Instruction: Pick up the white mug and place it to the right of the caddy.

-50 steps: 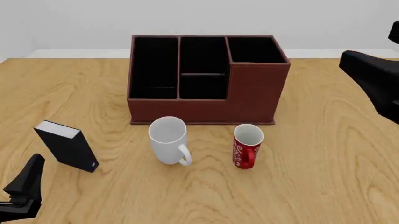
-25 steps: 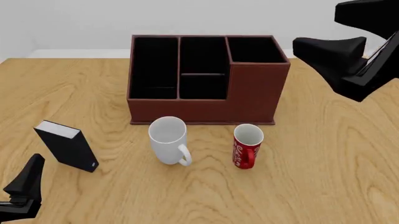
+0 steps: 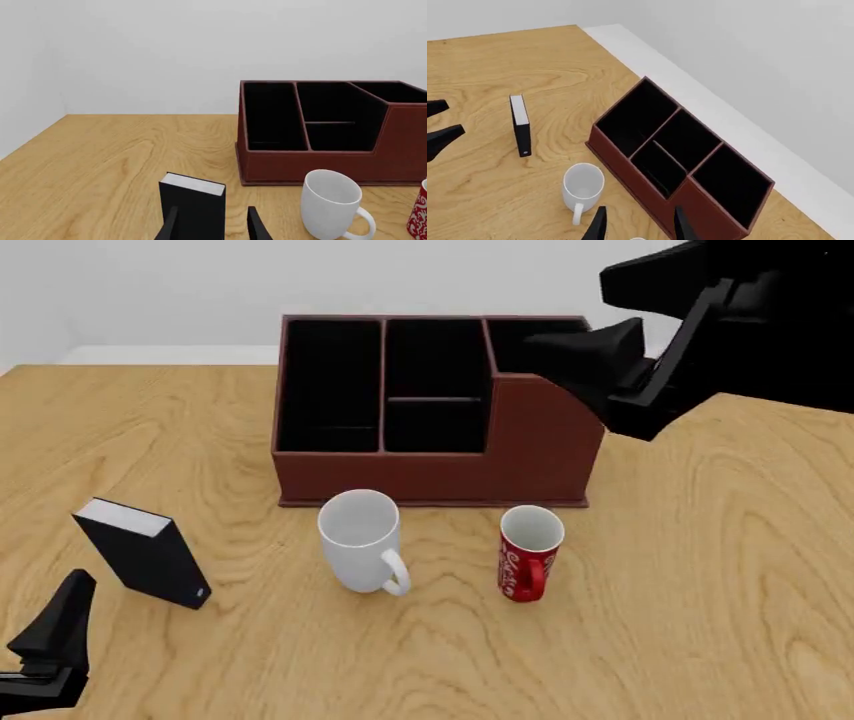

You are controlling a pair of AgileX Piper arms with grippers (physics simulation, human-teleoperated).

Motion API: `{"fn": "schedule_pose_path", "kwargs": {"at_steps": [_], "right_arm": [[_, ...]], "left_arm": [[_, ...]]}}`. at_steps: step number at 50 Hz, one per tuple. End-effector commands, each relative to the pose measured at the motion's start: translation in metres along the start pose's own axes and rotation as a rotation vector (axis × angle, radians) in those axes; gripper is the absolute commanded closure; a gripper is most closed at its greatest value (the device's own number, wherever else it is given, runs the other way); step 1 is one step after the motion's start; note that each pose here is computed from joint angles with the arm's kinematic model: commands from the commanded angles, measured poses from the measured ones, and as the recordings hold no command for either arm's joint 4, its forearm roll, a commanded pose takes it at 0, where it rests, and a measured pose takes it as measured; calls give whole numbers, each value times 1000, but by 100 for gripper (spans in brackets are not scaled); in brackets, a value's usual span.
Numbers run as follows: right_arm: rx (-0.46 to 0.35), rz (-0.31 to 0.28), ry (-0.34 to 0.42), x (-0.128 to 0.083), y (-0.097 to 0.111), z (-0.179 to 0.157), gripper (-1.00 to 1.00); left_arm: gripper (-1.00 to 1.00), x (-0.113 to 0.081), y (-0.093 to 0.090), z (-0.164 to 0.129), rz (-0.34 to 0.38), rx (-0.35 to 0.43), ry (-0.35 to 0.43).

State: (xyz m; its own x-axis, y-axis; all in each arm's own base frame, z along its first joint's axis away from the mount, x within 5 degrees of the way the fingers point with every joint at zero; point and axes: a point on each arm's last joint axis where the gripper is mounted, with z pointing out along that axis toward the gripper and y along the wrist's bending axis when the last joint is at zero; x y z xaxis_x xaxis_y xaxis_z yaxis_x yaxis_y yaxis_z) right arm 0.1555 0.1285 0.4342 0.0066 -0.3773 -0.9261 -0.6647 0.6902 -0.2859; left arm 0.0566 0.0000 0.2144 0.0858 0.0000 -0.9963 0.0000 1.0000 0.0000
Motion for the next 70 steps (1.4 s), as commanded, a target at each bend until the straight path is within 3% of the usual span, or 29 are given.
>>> {"fn": "schedule_pose_path", "kwargs": {"at_steps": [1, 8, 48, 70], "right_arm": [[-62, 41, 34, 1, 13, 27, -100], [-86, 101, 58, 7, 20, 42, -100], [-176, 170, 193, 69, 64, 101, -100], [-162, 207, 225, 83, 66, 119, -100]], "left_arm": [[-100, 0, 0, 0, 0, 0, 0], [-100, 0, 0, 0, 0, 0, 0], [-100, 0, 0, 0, 0, 0, 0], [-100, 0, 0, 0, 0, 0, 0]]}}
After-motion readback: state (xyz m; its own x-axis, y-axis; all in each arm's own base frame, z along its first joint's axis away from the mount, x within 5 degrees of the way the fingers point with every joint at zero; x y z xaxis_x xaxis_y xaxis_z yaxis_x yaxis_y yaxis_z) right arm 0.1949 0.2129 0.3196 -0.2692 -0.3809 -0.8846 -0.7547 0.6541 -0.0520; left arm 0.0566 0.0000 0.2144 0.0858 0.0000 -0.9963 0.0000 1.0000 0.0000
